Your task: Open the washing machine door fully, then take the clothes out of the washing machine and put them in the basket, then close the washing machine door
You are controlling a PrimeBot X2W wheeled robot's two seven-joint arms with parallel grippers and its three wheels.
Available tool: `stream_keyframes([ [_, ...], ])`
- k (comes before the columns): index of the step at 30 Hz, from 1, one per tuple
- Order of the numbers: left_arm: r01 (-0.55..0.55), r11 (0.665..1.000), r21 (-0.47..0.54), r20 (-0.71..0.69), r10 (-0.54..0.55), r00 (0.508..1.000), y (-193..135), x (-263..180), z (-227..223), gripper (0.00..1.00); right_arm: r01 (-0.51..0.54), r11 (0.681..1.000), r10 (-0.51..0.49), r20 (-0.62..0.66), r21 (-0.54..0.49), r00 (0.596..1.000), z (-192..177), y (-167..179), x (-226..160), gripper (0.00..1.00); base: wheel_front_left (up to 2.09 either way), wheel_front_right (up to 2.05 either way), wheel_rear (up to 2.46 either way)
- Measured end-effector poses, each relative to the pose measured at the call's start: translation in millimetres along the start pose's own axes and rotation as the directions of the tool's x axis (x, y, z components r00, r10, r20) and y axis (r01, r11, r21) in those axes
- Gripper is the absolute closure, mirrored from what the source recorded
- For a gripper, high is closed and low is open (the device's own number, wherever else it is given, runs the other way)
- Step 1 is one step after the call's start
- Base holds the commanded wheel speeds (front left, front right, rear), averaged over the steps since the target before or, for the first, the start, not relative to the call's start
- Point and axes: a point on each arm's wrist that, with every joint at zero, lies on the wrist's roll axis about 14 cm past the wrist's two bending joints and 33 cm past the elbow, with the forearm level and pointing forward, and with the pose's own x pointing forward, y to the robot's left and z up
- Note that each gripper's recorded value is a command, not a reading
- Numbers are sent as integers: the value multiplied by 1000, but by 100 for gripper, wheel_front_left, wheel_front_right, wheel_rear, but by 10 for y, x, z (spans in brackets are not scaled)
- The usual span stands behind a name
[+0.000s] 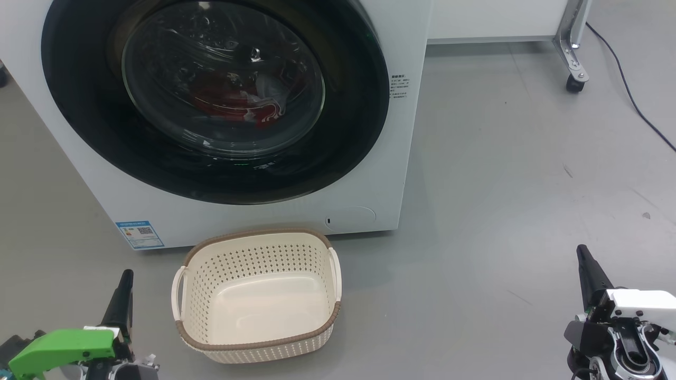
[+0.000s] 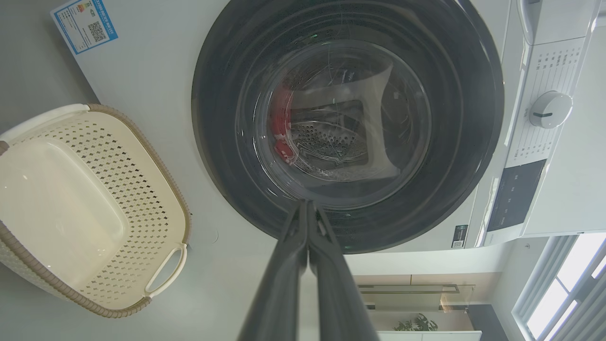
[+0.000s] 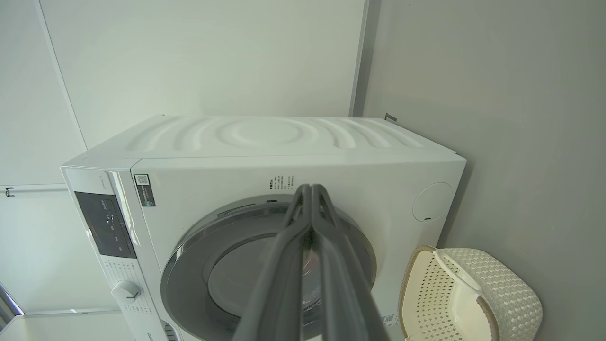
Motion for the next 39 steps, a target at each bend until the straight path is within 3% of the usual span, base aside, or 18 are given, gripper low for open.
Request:
stream_keyframes([
  [14,0,1000,3,0,0,1000,0,0,0,100,0,1000,0,0,1,1000,-1,0,0,100,0,0,0],
  [15,-6,1000,1,0,6,1000,20,-5,-3,0,6,1000,-6,0,2,1000,-3,-21,-6,0,0,0,0],
  [20,-90,996,-25,-2,90,996,310,-132,-65,0,92,995,-93,1,30,996,-59,-322,-143,0,0,0,0],
  [39,-70,997,25,12,70,997,238,-90,-99,0,82,996,-81,24,-31,996,-43,-278,-124,0,0,0,0],
])
